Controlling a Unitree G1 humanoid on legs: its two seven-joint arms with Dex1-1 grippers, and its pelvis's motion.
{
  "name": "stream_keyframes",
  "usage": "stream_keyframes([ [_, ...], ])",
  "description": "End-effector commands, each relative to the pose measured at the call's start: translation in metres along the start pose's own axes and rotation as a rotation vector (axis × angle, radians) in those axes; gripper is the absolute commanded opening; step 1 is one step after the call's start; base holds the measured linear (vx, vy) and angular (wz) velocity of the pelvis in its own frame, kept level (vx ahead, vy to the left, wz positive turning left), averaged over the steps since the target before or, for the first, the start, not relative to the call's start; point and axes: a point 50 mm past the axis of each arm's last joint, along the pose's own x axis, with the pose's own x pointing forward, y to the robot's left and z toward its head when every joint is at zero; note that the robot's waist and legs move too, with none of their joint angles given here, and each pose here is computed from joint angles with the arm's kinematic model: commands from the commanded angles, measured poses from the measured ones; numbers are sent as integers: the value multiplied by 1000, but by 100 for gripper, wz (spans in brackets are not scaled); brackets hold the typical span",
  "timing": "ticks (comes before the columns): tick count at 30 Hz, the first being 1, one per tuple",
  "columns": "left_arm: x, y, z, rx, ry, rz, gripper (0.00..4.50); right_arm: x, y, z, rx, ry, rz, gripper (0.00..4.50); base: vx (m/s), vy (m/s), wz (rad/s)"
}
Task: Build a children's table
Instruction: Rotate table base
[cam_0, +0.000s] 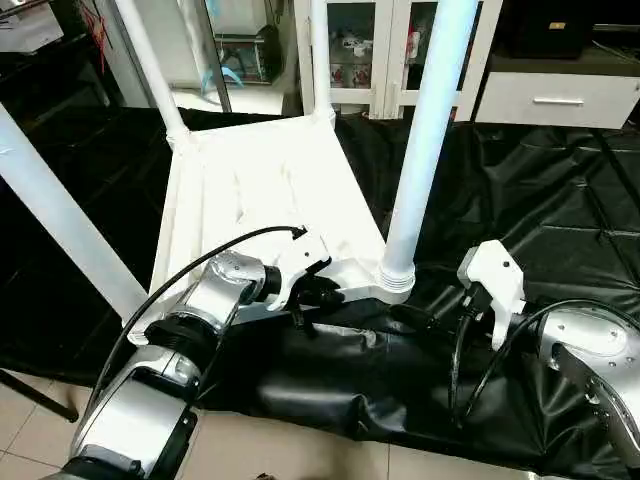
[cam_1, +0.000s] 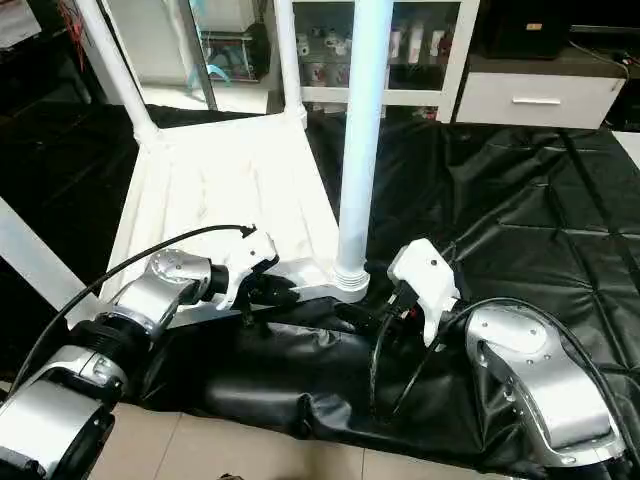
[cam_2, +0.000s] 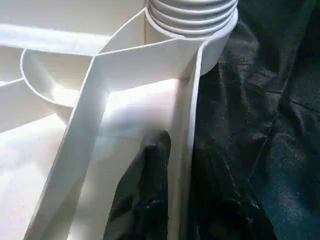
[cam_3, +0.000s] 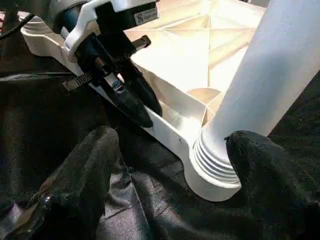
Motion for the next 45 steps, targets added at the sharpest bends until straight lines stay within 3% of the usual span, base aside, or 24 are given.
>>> stream_keyframes([
  [1, 0, 3, -1, -8, 16, 25, 84, 0, -3, 3, -20, -9, -2, 380, 0, 0, 0],
  [8, 7, 2, -5, -23, 37, 34, 84, -1, -4, 2, -22, 0, -10, 380, 0, 0, 0],
  [9, 8, 0, -6, -21, 46, 25, 58, -1, -4, 2, -24, 5, -14, 380, 0, 0, 0],
  [17, 10, -6, -15, -62, 45, -38, 5, -5, -9, -3, -17, 33, -72, 380, 0, 0, 0],
  [24, 7, -14, -26, -81, 68, -117, 5, -10, -16, -5, -15, 48, -133, 380, 0, 0, 0],
  [27, 1, -21, -27, -80, 45, -160, 5, -13, -26, -13, 18, 74, -226, 380, 0, 0, 0],
  [29, -4, -29, -27, -56, 26, -210, 5, -16, -25, -18, 46, 72, -227, 380, 0, 0, 0],
  [32, -9, -38, -25, -37, 11, -246, 5, -20, -21, -22, 59, 69, -183, 380, 0, 0, 0],
  [37, -13, -49, -27, -4, 11, -238, 0, -15, -21, -20, 87, 24, -107, 440, 0, 0, 0],
  [45, -16, -52, -23, 18, 16, -218, 0, -7, -11, -19, 47, 66, 129, 440, 0, 0, 0],
])
